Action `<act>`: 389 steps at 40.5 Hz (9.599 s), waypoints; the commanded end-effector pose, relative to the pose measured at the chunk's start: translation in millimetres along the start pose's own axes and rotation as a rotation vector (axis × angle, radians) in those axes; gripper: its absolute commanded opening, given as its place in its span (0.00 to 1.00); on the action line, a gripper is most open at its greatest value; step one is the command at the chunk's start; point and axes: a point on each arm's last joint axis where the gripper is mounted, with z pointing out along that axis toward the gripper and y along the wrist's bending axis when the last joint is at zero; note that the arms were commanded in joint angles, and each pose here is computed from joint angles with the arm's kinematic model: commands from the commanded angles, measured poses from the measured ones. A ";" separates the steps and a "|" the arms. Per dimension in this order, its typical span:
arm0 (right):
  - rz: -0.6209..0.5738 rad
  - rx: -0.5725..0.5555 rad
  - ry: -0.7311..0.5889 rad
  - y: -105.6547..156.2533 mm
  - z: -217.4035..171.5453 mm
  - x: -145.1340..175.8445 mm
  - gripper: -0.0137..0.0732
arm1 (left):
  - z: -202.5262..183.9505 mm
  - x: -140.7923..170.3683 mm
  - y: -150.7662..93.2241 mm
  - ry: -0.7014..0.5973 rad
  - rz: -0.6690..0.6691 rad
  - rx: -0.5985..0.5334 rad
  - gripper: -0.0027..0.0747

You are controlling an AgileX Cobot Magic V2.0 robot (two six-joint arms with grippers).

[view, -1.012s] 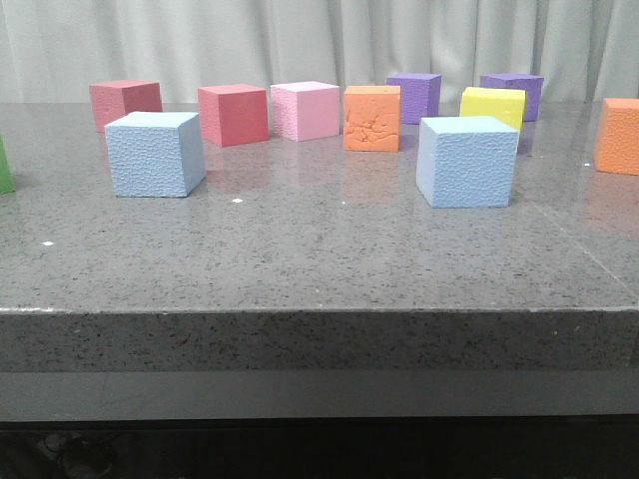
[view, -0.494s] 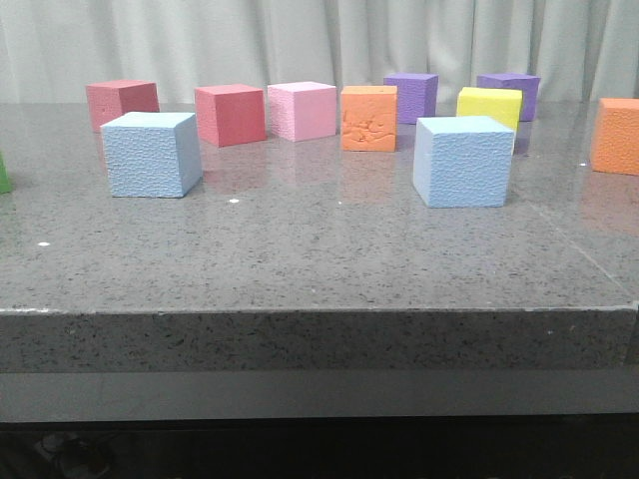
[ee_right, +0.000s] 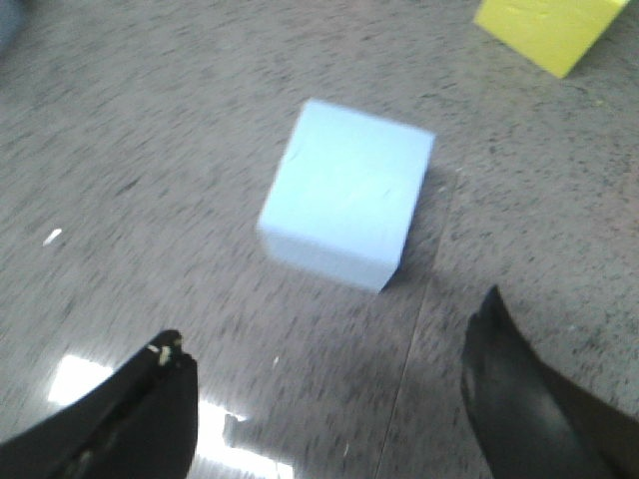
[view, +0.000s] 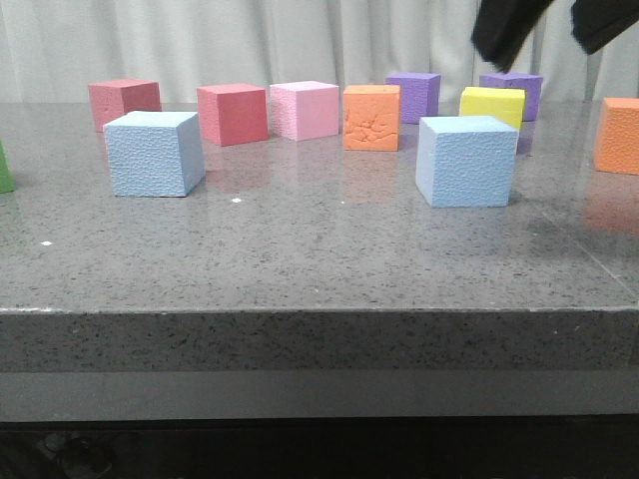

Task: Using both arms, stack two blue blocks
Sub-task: 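Lower the right gripper onto the light-blue cube nearer the right arm, then close the right gripper and lift the light-blue cube, then carry the cube toward the table center and lower it down, then open the right gripper and raise it away from the cube, then lower the left gripper onto the other light-blue cube, then grasp and lift the light-blue cube with the left gripper, then lower the held cube onto the placed light-blue cube, then open the left gripper and raise it off the stack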

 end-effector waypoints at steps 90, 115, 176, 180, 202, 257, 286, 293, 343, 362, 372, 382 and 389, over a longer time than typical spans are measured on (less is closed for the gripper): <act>0.137 0.021 -0.008 79.9 57.3 -77.3 0.62 | -3.9 -17.0 0.8 -0.111 0.021 -0.010 0.75; 0.249 -0.012 -0.017 108.6 115.7 -76.8 0.68 | -3.9 -17.0 0.8 -0.111 0.021 -0.010 0.75; -0.167 -0.122 -0.262 5.4 -63.5 16.9 0.88 | -3.9 -17.2 -1.9 -0.113 -0.026 0.022 0.75; -0.213 -0.167 -0.261 6.0 -67.0 30.0 0.88 | -3.9 -17.3 -2.2 -0.114 -0.030 0.025 0.75; -0.278 -0.212 -0.255 9.5 -69.1 34.4 0.88 | 35.9 -40.1 -17.7 -0.027 0.004 0.161 0.78; -0.278 -0.212 -0.254 9.5 -69.0 34.5 0.88 | 284.3 -82.5 -99.9 0.548 -0.084 -0.022 0.82; -0.278 -0.212 -0.254 9.5 -69.0 34.5 0.88 | 234.6 -138.9 -139.5 0.391 -0.056 0.104 0.58; -0.278 -0.212 -0.254 9.5 -69.0 34.5 0.88 | 221.2 -149.2 -163.1 0.351 -0.035 0.168 0.58; -0.278 -0.212 -0.254 9.5 -69.0 34.5 0.88 | 242.0 -139.0 -218.0 0.407 -0.143 -0.027 0.60; -0.278 -0.212 -0.254 9.5 -69.0 34.5 0.88 | 237.6 -145.4 -217.3 0.383 -0.150 -0.013 0.85; -0.278 -0.212 -0.254 9.5 -69.0 34.5 0.88 | 197.0 -178.1 -208.1 0.329 0.004 0.097 0.85; -0.278 -0.212 -0.254 9.5 -69.0 34.5 0.88 | 157.6 -194.6 -182.7 0.303 0.180 0.207 0.85; -0.278 -0.212 -0.254 9.5 -69.0 34.5 0.88 | 140.8 -193.9 -154.3 0.289 0.198 0.382 0.85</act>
